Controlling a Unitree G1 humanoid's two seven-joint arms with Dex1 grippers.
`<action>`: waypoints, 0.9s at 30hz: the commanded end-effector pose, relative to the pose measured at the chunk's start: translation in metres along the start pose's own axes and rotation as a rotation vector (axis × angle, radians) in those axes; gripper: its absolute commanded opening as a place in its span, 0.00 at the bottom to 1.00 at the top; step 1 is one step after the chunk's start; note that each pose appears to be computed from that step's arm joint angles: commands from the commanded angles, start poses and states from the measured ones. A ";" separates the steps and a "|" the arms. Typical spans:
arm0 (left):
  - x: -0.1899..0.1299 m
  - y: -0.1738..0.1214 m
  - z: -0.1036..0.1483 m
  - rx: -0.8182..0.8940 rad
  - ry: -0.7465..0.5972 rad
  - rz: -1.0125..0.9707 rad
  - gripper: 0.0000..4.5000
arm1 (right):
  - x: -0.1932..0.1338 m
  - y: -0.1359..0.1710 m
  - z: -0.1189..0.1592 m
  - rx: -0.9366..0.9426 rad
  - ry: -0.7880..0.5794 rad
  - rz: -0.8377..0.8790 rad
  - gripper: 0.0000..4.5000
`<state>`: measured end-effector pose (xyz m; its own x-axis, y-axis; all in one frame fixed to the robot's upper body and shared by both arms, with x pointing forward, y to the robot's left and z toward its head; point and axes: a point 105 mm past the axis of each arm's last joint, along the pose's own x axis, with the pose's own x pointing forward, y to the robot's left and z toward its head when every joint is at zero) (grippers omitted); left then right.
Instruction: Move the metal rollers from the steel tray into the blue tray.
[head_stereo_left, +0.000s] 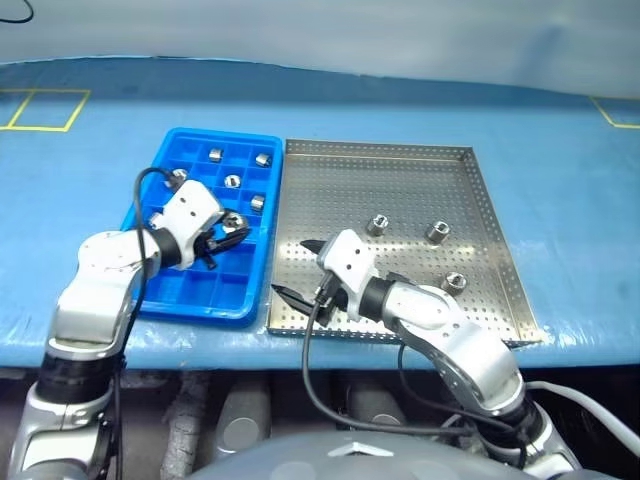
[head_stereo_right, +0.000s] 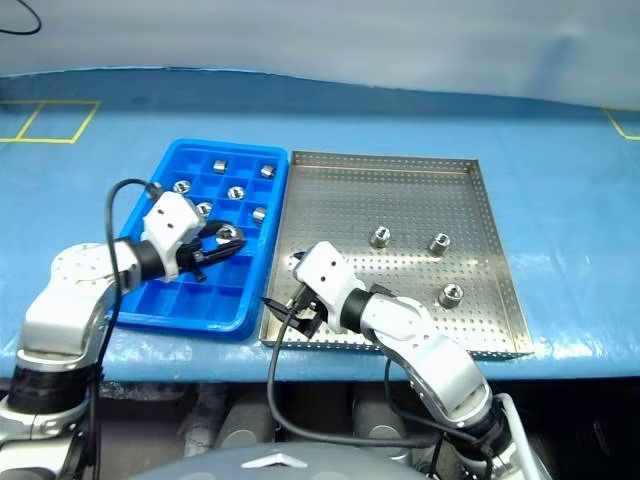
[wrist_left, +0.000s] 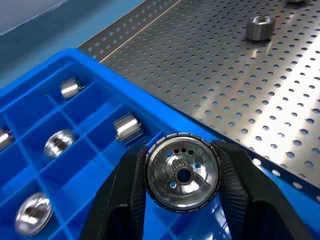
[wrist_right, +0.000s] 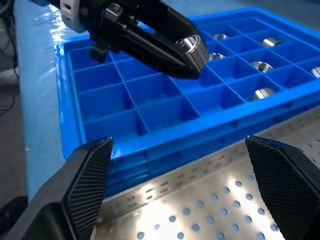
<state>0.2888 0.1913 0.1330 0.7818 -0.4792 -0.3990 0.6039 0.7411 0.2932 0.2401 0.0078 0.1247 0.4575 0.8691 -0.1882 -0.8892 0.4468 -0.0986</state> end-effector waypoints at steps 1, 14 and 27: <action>-0.033 0.012 -0.001 -0.027 0.017 0.175 0.38 | 0.011 0.012 0.012 -0.034 -0.056 0.092 1.00; -0.084 0.024 -0.049 -0.199 0.159 0.533 0.38 | 0.034 0.034 0.015 -0.052 -0.086 0.269 1.00; -0.058 0.035 -0.036 -0.225 0.041 0.511 0.38 | 0.029 0.030 0.011 -0.045 -0.072 0.229 1.00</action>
<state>0.2549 0.2705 0.1214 0.9376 0.0295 -0.3465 0.0653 0.9637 0.2587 0.2298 0.0485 0.1125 0.2383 0.9519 -0.1924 -0.9709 0.2290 -0.0697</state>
